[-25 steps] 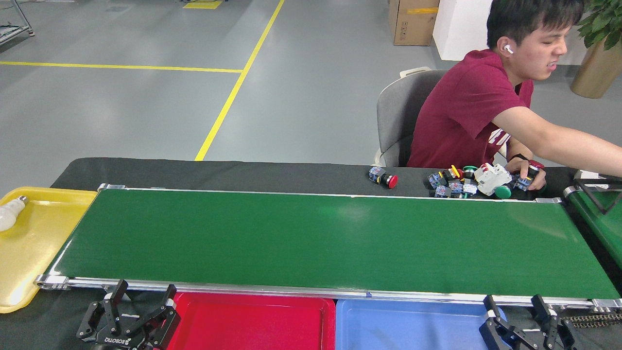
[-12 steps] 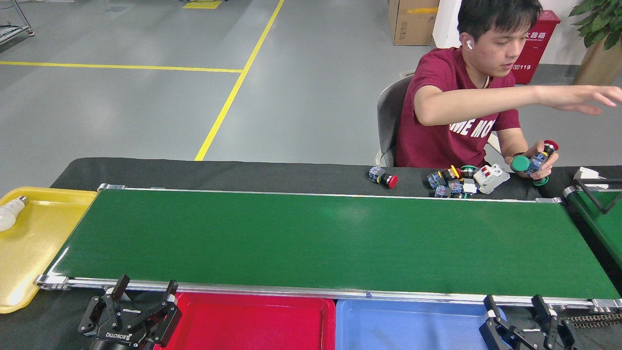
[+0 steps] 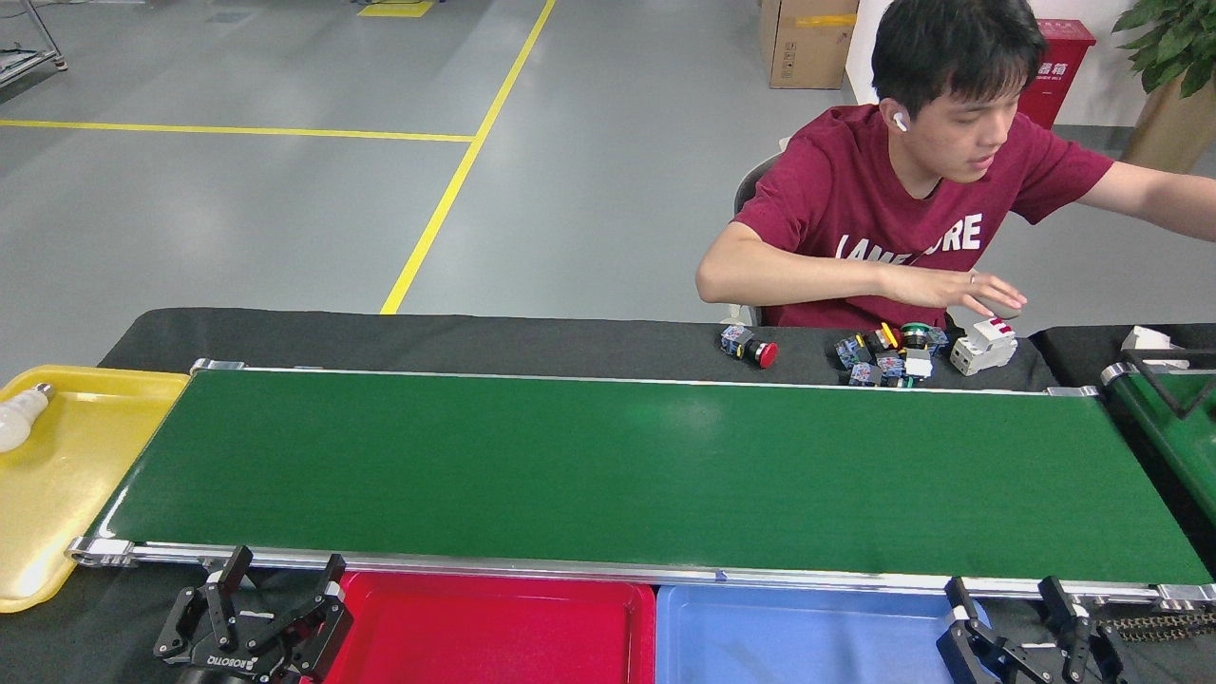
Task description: Pick switch part from conveyor to tray
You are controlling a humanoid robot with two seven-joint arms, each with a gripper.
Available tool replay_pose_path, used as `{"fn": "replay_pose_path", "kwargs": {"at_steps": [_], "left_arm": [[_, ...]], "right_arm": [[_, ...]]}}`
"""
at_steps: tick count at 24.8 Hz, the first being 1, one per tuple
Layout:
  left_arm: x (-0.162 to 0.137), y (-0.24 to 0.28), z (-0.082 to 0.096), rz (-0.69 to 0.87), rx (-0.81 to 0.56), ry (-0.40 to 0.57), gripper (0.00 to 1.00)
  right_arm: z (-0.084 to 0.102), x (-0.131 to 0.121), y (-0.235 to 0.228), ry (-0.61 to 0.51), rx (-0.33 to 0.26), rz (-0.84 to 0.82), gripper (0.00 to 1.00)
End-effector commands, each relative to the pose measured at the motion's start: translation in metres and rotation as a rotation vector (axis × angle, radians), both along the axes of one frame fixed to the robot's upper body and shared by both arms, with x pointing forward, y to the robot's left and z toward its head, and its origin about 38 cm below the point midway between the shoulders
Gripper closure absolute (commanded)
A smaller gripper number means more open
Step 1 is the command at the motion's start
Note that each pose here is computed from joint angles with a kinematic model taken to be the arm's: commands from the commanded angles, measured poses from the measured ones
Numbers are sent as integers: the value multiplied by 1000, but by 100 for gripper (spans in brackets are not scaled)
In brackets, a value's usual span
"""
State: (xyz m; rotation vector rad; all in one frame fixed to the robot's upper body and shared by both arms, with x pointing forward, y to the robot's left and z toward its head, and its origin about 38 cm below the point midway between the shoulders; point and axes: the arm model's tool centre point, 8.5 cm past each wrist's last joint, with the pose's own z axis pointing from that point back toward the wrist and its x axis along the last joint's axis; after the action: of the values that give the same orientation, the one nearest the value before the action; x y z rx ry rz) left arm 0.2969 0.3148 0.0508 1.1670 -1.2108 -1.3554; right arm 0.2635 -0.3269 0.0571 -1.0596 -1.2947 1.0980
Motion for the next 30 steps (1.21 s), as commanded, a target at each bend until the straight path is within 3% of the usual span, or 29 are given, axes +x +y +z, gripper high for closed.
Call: {"fn": "replay_pose_path", "kwargs": {"at_steps": [1, 30], "left_arm": [[0, 7, 3, 14, 7, -13, 0], [1, 18, 1, 42, 11, -11, 0]], "right_arm": [[6, 1, 0, -25, -1, -2, 2], [2, 0, 7, -21, 8, -13, 2]]}}
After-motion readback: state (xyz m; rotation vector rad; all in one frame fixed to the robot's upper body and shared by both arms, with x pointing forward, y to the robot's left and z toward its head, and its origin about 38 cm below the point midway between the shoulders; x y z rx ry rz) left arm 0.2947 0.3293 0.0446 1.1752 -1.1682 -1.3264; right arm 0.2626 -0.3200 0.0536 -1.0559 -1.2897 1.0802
